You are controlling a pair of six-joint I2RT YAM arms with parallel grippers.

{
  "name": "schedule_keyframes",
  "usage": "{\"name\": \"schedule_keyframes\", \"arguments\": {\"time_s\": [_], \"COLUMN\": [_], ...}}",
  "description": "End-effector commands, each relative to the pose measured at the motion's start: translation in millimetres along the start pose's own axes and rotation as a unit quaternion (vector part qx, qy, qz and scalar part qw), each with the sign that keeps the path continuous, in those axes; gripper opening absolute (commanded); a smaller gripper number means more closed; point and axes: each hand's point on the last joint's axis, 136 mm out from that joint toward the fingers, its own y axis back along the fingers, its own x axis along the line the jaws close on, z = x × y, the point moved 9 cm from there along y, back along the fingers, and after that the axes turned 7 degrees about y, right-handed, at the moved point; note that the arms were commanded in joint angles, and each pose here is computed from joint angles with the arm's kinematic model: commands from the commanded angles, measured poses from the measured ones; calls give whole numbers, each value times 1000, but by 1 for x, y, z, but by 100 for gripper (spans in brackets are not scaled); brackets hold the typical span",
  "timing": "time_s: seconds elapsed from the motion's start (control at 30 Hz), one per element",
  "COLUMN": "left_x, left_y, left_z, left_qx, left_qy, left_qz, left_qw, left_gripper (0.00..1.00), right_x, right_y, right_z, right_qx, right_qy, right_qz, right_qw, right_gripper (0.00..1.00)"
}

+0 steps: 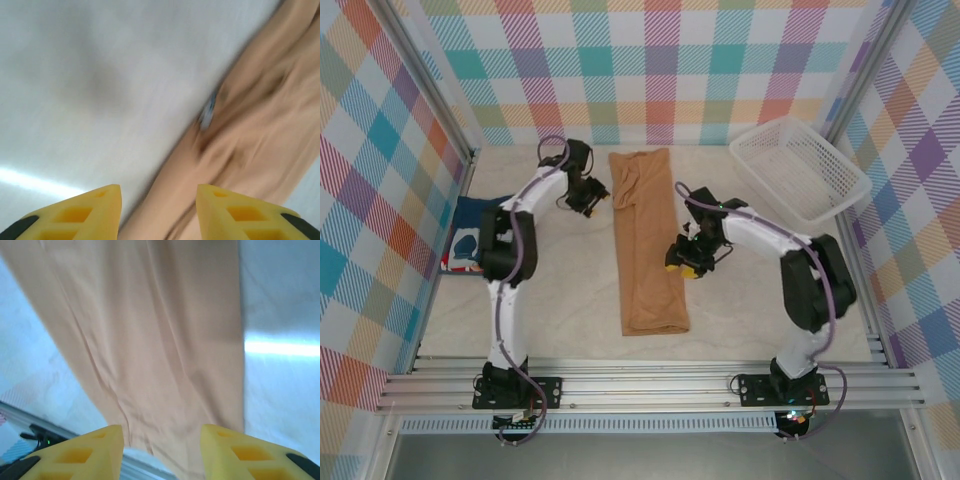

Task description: Fold and stack the t-shirts

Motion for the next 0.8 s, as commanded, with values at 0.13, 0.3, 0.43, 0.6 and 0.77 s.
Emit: {"name": "schedule_keyframes", "arguments": {"time_s": [0.13,0.3,0.43,0.6,0.77], "left_x": [106,160,180,181,178], "left_y": [25,17,7,-5,-10], "left_z": [-146,-199,-215,-217,-227], "left_qx": [167,227,237,218,215], "left_qy": [-75,-90,-95,-66,-77], "left_qz": [49,78,89,55,65], "left_qw": [982,967,963,972,971], "left_gripper": [42,42,42,41,38], "right_x": [-31,-47,-55,-63,-59], "right_y": [-9,-33,-49,-62,-65], "right_z": [-67,-82,-88,-90,-80], "right_qx": [116,149,156,144,120], "right_qy": [-41,-65,-87,-109,-112], "right_qz": [22,44,51,45,55], "right_qw": [992,986,983,983,985], "right_gripper": [45,43,41,40,38]}}
